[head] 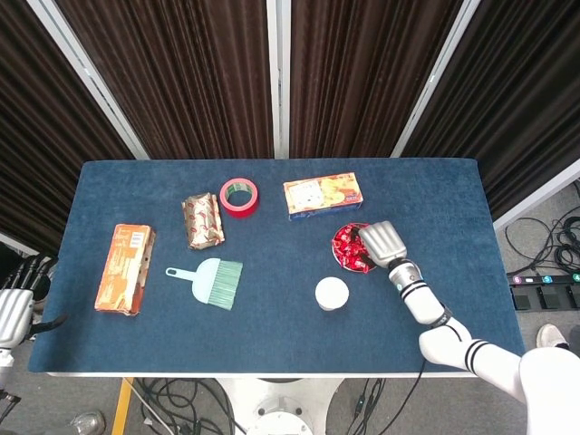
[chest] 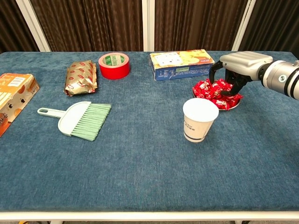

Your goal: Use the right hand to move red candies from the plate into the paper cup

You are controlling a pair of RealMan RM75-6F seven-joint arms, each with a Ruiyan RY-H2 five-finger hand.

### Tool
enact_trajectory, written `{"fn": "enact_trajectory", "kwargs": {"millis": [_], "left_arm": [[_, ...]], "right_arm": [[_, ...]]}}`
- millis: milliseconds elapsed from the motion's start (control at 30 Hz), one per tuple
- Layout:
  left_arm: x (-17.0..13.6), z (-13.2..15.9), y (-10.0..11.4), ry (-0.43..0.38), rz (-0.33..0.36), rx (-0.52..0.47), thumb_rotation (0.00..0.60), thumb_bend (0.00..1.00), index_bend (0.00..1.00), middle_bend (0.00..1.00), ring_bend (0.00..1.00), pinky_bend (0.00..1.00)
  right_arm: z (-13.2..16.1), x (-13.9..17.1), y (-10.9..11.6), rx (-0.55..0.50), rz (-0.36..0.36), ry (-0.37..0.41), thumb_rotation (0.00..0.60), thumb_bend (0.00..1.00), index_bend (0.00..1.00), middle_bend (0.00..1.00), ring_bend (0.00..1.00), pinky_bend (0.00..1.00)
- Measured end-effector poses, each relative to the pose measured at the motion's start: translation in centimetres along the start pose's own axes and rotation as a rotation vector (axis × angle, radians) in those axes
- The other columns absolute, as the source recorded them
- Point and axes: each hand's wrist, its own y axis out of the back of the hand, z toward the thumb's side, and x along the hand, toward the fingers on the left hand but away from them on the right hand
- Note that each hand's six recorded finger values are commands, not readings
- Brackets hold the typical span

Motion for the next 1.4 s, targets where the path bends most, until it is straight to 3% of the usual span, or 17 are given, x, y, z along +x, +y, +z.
{"fn": "enact_trajectory", "kwargs": {"millis": [933, 1400], "left_arm": [[0.2, -0.5, -0.4, 0.020, -0.022, -0.028, 0.600, 0.09, 0.14, 0.14, 0.05, 0.19], [0.6, 0.0, -0.5, 0.009, -0.025, -0.047, 0.600, 0.09, 0.14, 0.14, 0.05, 0.19]], "right_arm": [[1.0, -1.5, -0.5, -0.001, 0.009, 0.003, 0.600, 0.30, 0.58, 1.00, 1.00, 0.91], [2.7, 0.9, 3.4, -0.018, -0.089, 0.076, 0.600, 0.31, 0.59, 1.00, 1.00, 0.91]]}}
